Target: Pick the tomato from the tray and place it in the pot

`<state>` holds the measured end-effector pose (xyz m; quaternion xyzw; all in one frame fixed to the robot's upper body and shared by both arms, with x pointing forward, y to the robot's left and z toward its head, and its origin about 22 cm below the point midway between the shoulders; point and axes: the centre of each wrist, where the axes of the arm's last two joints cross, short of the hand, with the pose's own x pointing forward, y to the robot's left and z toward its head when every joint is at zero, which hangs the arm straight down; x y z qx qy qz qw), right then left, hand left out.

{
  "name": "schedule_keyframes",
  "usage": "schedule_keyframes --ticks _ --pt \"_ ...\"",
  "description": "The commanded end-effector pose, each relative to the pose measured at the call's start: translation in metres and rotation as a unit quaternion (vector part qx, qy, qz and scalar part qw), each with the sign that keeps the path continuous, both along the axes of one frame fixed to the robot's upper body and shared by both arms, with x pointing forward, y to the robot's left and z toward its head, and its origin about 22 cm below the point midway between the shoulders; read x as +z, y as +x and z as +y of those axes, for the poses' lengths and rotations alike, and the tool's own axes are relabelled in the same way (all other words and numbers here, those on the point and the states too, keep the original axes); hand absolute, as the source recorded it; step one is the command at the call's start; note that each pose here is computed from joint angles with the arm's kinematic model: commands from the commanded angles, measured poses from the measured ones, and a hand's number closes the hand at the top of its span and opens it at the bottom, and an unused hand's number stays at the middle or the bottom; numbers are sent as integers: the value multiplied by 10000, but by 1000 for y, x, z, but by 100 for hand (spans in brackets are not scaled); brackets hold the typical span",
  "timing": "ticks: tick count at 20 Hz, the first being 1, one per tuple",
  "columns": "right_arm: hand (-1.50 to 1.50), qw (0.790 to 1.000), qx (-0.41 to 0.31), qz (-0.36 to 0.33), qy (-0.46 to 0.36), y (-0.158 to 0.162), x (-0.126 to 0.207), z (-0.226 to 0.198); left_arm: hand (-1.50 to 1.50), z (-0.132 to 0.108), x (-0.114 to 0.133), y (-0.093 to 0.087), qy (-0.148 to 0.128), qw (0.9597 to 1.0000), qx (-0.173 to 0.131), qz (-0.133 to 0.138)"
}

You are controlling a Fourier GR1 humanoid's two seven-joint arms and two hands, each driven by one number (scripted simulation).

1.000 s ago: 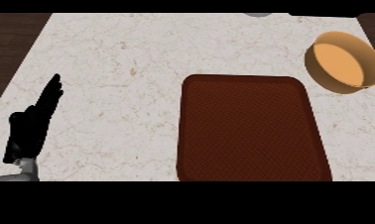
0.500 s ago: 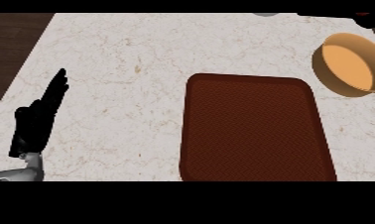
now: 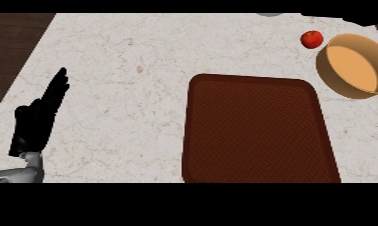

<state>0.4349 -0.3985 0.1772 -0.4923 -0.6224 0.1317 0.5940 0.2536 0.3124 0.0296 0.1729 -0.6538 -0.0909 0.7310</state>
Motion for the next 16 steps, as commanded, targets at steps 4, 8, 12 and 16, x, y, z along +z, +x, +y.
schedule_keyframes --ticks 4,8,12,16 --pt "-150 9752 133 -1828 1243 6 25 7 0 14 -9 -1 15 9999 162 -15" --pt "-150 9682 279 -1831 1681 -11 25 -28 0 1 6 1 -33 9999 97 5" --pt "-150 9634 504 -1603 2087 -15 27 -37 0 20 -7 -14 36 9998 186 108" --pt "-150 9558 738 -1620 2339 -29 1 -54 0 8 -3 5 -24 9997 239 108"
